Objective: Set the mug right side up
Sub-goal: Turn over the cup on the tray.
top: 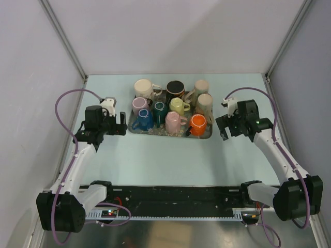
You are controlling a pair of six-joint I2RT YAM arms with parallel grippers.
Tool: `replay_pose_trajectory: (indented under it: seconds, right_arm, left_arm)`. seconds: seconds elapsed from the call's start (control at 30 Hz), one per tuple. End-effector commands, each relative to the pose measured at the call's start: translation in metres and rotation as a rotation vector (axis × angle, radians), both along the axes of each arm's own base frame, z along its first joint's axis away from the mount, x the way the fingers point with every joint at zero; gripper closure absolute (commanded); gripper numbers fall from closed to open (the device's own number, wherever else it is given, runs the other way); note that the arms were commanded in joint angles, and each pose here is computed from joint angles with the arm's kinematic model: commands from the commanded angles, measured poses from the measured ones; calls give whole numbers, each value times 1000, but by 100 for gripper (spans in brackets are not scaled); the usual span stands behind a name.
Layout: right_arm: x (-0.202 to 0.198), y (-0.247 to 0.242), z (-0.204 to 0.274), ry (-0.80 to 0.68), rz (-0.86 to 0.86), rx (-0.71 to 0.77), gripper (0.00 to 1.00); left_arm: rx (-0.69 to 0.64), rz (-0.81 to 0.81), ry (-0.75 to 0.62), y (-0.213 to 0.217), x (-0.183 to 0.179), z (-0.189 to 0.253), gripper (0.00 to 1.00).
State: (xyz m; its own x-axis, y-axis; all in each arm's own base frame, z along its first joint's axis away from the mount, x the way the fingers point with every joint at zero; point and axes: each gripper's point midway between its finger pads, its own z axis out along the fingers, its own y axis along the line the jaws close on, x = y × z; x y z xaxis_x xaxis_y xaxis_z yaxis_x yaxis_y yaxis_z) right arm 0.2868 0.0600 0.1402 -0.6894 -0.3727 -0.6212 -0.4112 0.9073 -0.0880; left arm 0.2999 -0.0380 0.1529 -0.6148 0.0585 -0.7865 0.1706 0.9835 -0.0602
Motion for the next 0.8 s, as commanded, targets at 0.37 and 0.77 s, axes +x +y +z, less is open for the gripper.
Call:
replay_pose_trajectory:
  seconds: [0.37, 0.77]
  right_arm:
    - [-17, 47, 65, -83, 320, 124, 1]
    - [-47, 104, 66, -64, 665, 111, 22]
  left_arm:
    - [68, -312, -151, -28, 2, 52, 0]
    - [230, -713, -149, -69, -46, 42, 4]
